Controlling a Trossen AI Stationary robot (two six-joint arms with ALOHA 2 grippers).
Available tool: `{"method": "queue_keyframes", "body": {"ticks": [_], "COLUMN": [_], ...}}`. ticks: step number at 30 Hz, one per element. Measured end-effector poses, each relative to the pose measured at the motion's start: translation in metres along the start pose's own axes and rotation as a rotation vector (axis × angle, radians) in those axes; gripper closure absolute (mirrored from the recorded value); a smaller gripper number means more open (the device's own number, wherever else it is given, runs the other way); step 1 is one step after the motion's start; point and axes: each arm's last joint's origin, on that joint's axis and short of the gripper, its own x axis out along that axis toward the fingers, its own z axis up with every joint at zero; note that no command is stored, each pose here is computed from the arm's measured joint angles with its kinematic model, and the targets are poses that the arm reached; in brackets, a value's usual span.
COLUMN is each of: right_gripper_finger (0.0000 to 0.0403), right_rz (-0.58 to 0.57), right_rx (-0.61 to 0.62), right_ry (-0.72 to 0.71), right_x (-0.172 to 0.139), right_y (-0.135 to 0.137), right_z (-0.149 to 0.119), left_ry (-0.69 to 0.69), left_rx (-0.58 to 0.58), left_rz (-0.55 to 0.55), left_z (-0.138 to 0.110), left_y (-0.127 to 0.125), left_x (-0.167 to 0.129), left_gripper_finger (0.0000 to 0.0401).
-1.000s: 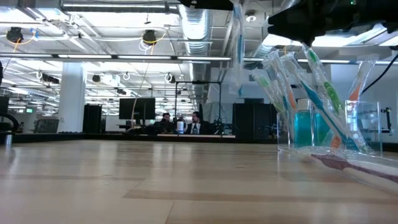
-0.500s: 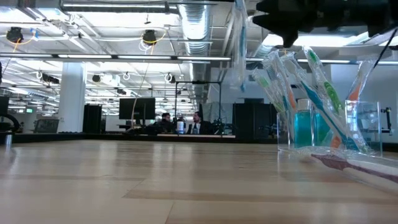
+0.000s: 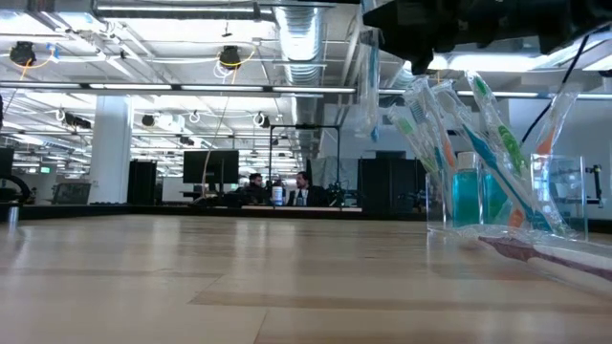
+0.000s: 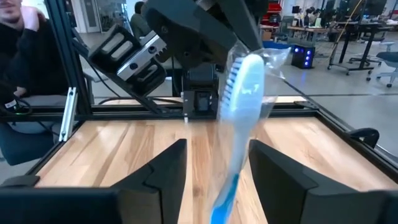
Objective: Pick & Place toothbrushing station
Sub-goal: Put the blue toothbrush into the transparent organizer
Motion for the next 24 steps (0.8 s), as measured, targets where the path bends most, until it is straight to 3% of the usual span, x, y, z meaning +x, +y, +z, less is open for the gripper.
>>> {"method": "queue_keyframes", "body": {"ticks": [17, 24], "right_gripper_finger": [0.0306, 0.0373], "right_rz": [0.001, 0.000], "right_rx": [0.000, -0.001], "right_ry": [0.002, 0.006], "right_x": [-0.003, -0.003], "right_y": [0.000, 0.000], "right_z": [0.011, 0.010], "left_ry": [-0.001, -0.007], "left_rx": [0.000, -0.036], "left_rz": [-0.004, -0.012], "left_z": [0.000, 0.000], "left_y": [0.000, 0.000], "left_x": [0.000, 0.000], "left_gripper_finger": [0.0401, 0.0400]}}
